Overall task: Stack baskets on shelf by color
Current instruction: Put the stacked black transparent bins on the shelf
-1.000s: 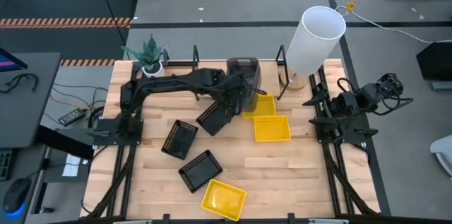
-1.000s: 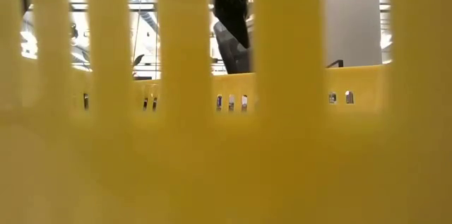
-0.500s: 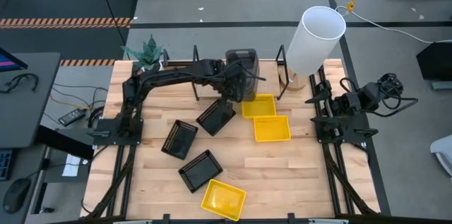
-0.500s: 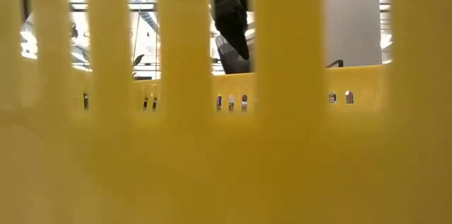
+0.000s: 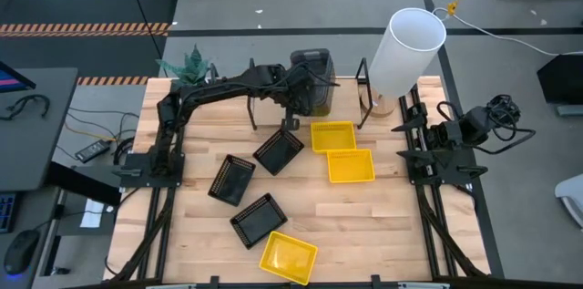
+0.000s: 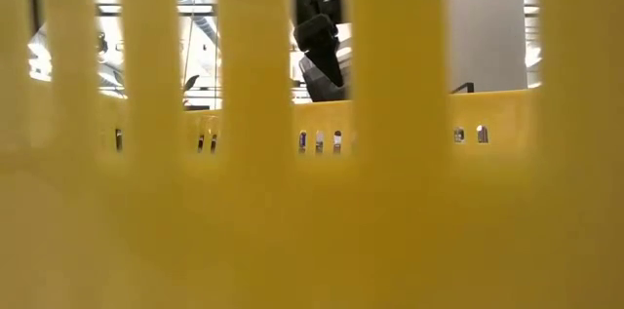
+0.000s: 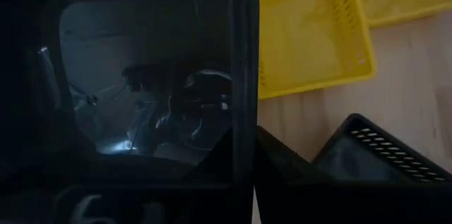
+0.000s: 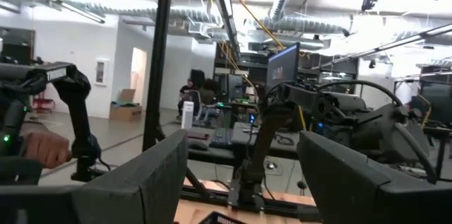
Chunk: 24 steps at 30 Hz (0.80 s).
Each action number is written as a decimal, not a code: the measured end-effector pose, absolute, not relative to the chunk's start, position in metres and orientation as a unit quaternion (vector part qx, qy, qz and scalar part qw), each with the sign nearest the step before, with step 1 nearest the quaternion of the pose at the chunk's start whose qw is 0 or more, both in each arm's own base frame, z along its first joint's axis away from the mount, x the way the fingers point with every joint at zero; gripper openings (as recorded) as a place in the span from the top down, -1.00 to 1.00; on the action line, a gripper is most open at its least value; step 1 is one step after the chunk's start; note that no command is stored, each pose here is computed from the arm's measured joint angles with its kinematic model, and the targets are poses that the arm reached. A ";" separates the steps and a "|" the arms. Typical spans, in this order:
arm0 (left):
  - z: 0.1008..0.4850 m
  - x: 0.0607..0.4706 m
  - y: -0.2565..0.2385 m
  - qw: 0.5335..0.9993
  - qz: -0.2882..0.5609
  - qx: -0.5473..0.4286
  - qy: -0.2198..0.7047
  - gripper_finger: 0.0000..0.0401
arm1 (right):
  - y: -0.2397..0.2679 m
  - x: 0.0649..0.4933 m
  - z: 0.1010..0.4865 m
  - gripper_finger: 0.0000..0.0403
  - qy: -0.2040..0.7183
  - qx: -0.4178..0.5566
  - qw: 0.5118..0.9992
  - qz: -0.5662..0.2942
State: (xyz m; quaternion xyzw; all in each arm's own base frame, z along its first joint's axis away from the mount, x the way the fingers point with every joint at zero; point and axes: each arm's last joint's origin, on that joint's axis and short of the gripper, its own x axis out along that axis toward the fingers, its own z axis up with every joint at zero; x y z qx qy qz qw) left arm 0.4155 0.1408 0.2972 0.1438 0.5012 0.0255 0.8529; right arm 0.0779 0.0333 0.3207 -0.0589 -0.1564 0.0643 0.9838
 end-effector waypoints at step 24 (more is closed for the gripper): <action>0.305 0.423 0.152 0.876 0.048 0.169 0.449 0.90 | 0.033 0.079 0.317 -0.34 -0.138 -0.073 0.986 0.054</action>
